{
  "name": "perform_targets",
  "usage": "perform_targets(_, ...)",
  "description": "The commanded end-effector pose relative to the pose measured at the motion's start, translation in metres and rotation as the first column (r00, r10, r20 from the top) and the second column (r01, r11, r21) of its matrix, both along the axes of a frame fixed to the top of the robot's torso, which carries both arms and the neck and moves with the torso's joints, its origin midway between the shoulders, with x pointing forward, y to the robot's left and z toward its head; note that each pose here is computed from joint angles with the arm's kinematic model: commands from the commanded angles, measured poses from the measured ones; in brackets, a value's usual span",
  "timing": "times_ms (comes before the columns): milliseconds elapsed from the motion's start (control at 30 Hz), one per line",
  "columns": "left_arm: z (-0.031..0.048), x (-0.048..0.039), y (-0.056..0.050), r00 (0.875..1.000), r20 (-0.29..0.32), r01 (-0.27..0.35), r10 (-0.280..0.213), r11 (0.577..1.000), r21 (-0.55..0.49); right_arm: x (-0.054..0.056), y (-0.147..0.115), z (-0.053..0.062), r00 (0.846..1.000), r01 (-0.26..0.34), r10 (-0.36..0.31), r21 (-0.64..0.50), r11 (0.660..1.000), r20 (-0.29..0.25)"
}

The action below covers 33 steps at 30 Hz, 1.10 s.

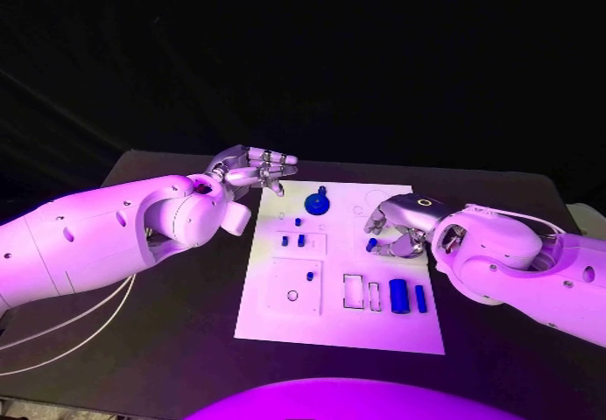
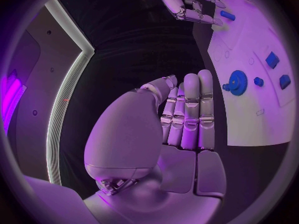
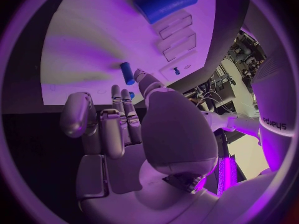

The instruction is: Assemble the parts on the task board

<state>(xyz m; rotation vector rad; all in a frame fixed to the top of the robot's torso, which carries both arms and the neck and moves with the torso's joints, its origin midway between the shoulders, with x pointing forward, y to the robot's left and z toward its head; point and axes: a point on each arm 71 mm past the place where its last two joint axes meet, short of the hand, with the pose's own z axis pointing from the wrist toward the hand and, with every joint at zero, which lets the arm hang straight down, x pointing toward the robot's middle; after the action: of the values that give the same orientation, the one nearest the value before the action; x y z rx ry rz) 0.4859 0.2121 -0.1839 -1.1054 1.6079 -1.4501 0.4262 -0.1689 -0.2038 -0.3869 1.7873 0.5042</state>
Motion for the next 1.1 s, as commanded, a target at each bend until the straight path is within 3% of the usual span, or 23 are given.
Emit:
perform_targets(33,0.001,-0.001,-0.003,1.0,0.001,0.02,-0.02,1.0,-0.005,-0.002,0.002,-0.004,1.0,-0.013,0.012,-0.042,0.999,-0.022)
perform_targets(1100,0.0009,-0.0018,-0.001,1.0,-0.006,0.022,-0.022,1.0,-0.002,0.001,0.004,-0.015,1.0,-0.002,0.001,-0.044,0.999,-0.028)
